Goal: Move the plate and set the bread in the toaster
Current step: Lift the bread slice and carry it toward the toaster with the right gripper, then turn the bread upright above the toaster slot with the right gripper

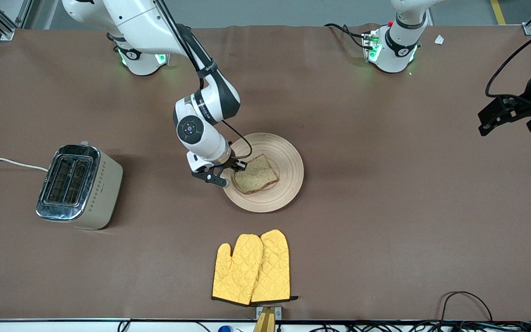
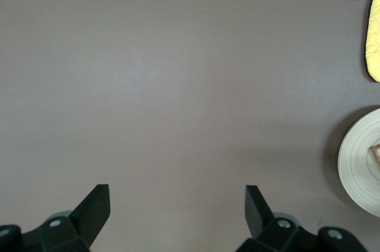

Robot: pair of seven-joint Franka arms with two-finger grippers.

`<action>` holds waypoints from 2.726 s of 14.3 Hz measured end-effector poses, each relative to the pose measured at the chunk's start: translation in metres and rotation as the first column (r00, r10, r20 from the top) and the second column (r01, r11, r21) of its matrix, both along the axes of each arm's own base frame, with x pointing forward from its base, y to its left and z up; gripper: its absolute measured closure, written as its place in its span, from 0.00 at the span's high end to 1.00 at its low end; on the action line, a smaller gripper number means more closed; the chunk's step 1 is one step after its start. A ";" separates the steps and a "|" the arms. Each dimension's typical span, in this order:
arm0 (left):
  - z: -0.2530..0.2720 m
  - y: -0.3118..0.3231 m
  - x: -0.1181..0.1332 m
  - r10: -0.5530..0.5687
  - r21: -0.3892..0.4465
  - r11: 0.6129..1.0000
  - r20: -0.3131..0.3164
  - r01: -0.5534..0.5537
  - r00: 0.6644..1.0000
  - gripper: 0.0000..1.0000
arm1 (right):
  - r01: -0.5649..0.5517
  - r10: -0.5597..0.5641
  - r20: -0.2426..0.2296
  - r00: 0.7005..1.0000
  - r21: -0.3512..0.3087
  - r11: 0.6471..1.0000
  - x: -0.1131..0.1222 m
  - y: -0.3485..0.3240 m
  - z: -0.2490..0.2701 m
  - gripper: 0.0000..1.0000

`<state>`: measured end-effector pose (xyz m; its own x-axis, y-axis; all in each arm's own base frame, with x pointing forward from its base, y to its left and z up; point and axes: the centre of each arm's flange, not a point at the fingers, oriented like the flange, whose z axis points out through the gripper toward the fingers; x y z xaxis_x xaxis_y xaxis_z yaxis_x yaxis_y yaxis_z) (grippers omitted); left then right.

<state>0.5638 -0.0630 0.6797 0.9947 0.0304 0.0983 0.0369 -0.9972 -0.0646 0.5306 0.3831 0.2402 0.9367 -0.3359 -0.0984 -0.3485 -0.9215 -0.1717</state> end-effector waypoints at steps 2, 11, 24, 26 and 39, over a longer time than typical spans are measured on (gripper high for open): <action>0.006 0.001 -0.012 -0.005 -0.010 1.000 -0.014 0.004 1.000 1.00 | -0.061 0.063 0.053 0.997 -0.025 0.998 0.007 0.005 0.032 0.01; 0.001 0.007 -0.059 0.012 -0.058 0.998 -0.074 -0.016 0.997 1.00 | -0.208 0.234 0.254 0.938 -0.127 0.970 0.006 0.005 0.144 0.01; 0.001 0.000 -0.060 -0.001 -0.114 0.993 -0.083 -0.008 0.997 1.00 | -0.193 0.405 0.435 0.804 -0.453 0.870 -0.014 -0.167 0.221 0.01; 0.001 0.000 -0.061 -0.001 -0.114 0.993 -0.085 -0.009 0.996 1.00 | -0.140 0.380 0.490 0.784 -0.457 0.878 -0.011 -0.215 0.235 0.01; -0.004 -0.005 -0.061 -0.028 -0.065 0.998 -0.098 0.021 0.995 1.00 | -0.065 0.397 0.592 0.702 -0.502 0.863 -0.006 -0.389 0.236 0.01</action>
<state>0.5025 -0.0683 0.6757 1.0000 0.0089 -0.0020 0.0089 -1.0000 -0.0029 0.5248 -0.0059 0.4758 0.7490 0.0515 0.6606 -0.0626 -0.9870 0.1479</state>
